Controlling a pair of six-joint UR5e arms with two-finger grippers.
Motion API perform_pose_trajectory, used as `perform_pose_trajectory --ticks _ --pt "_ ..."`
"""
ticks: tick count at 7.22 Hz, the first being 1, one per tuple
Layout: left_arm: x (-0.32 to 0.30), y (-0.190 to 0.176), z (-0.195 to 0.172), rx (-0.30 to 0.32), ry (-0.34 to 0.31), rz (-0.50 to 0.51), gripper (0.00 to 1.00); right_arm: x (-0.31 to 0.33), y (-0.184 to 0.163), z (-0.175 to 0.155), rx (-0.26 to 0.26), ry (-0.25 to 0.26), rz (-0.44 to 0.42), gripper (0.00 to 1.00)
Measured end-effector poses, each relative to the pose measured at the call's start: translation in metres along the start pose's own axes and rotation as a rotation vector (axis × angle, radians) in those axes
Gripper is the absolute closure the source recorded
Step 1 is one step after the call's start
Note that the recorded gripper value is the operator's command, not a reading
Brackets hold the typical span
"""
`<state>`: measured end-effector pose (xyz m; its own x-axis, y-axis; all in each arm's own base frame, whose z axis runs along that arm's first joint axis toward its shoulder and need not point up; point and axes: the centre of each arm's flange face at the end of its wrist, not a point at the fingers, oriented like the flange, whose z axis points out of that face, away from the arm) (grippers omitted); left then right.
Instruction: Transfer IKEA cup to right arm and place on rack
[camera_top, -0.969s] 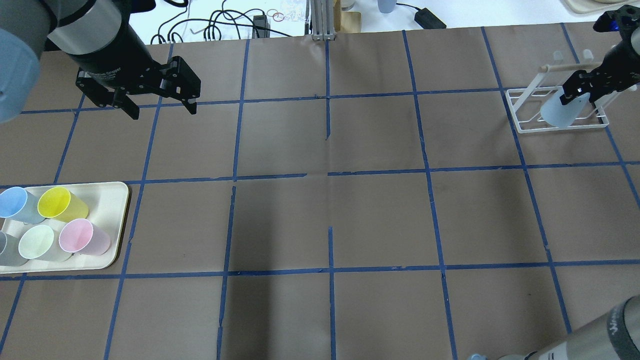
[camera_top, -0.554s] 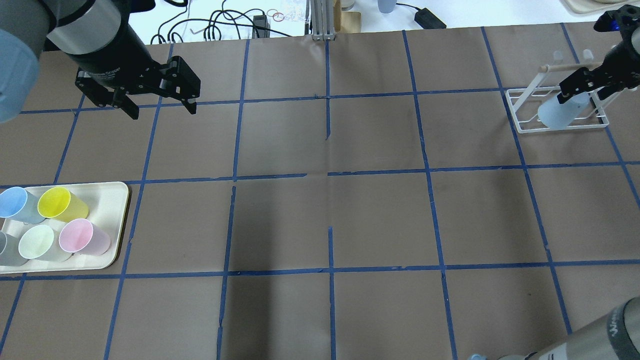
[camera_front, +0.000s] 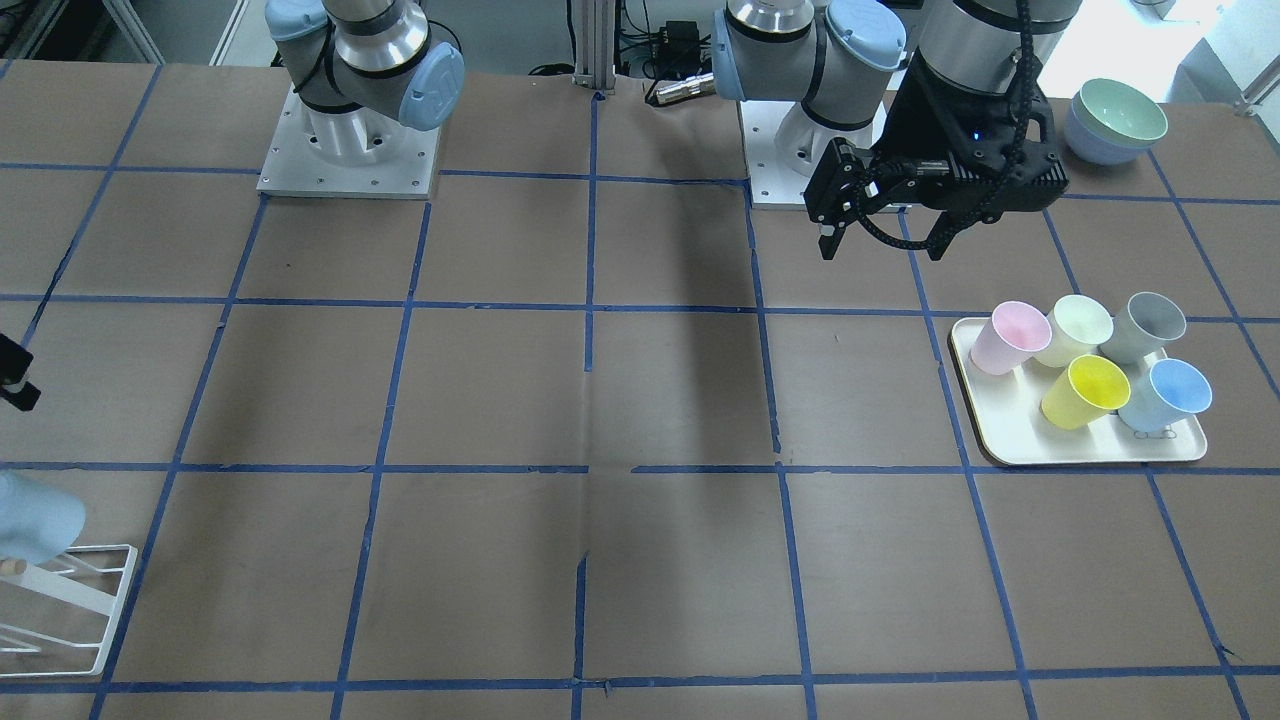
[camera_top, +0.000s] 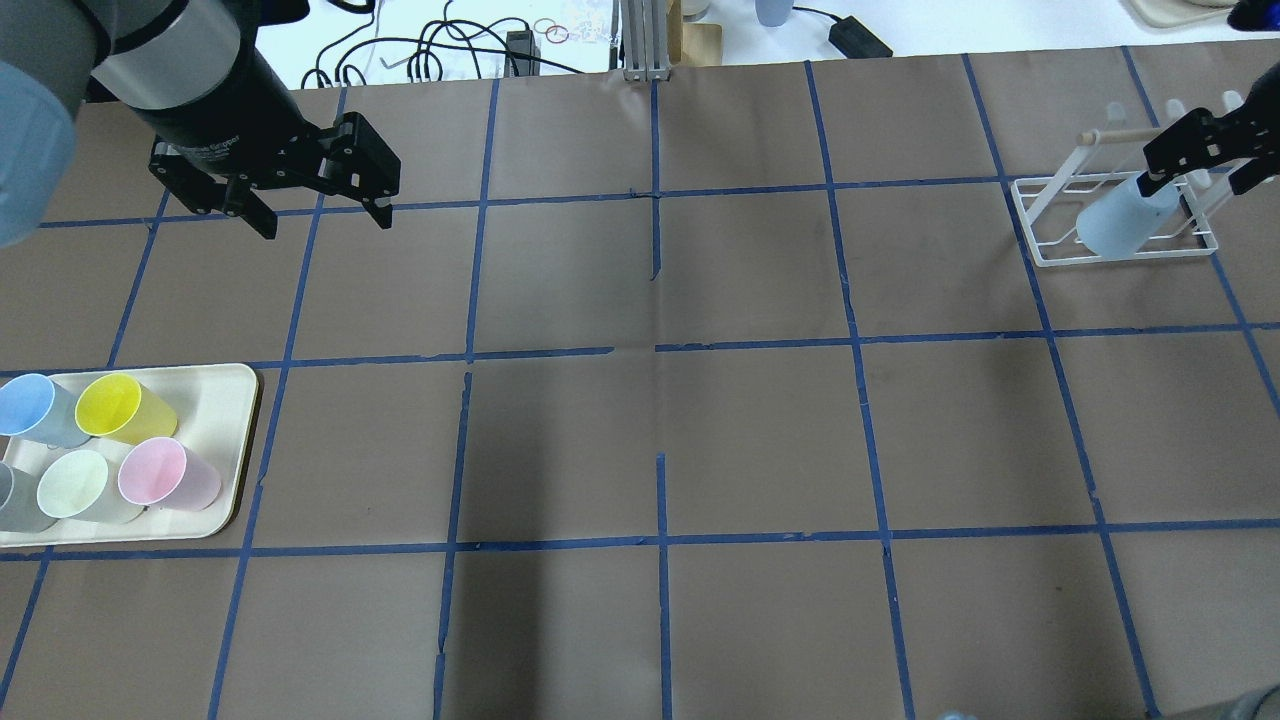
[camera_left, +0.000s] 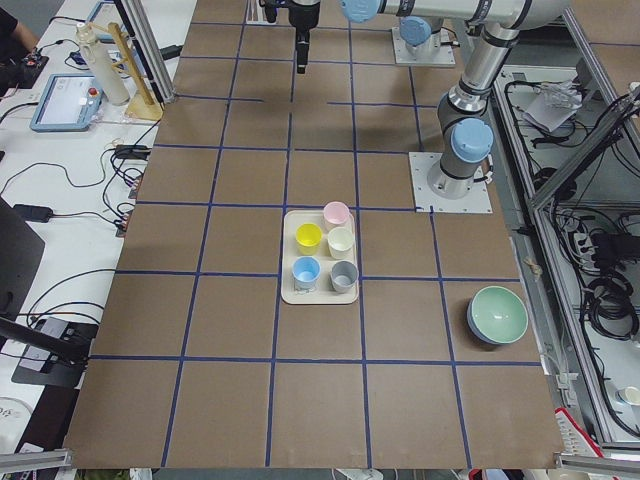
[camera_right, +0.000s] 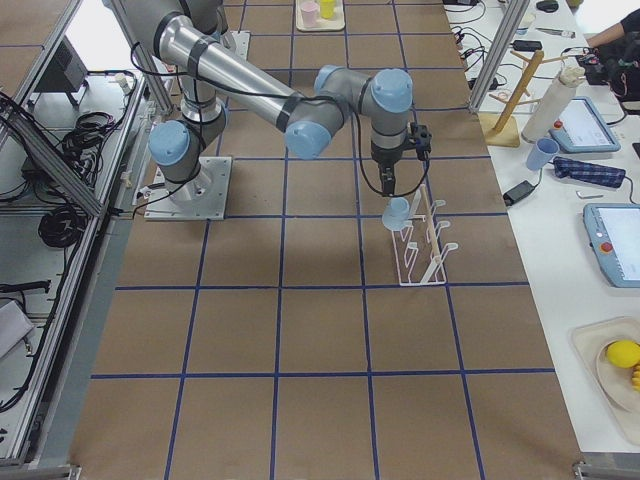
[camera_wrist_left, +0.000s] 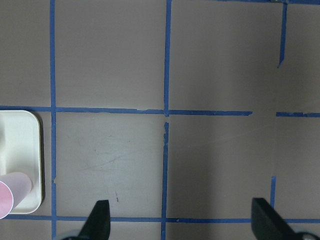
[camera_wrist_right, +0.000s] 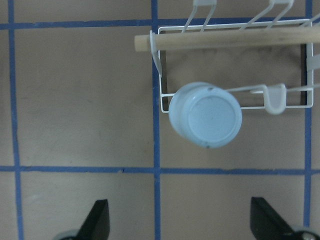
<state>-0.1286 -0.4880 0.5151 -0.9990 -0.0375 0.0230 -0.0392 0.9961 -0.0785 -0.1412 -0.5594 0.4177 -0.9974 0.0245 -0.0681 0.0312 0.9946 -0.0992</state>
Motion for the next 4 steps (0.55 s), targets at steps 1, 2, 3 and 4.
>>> perform_pose_trajectory --ticks 1,2,3,4 --pt "0.0 0.0 0.0 0.0 0.0 0.0 0.0 -0.035 0.016 -0.027 -0.012 -0.006 0.023 0.0" --pt "0.0 0.0 0.0 0.0 0.0 0.0 0.0 -0.084 0.028 -0.045 -0.025 -0.006 0.008 0.0" --pt "0.0 0.0 0.001 -0.001 0.0 0.0 0.0 -0.13 0.039 -0.054 -0.049 0.004 0.002 0.0" --pt "0.0 0.0 0.001 -0.002 0.0 0.0 0.0 -0.173 0.049 -0.059 -0.064 0.02 -0.019 0.0"
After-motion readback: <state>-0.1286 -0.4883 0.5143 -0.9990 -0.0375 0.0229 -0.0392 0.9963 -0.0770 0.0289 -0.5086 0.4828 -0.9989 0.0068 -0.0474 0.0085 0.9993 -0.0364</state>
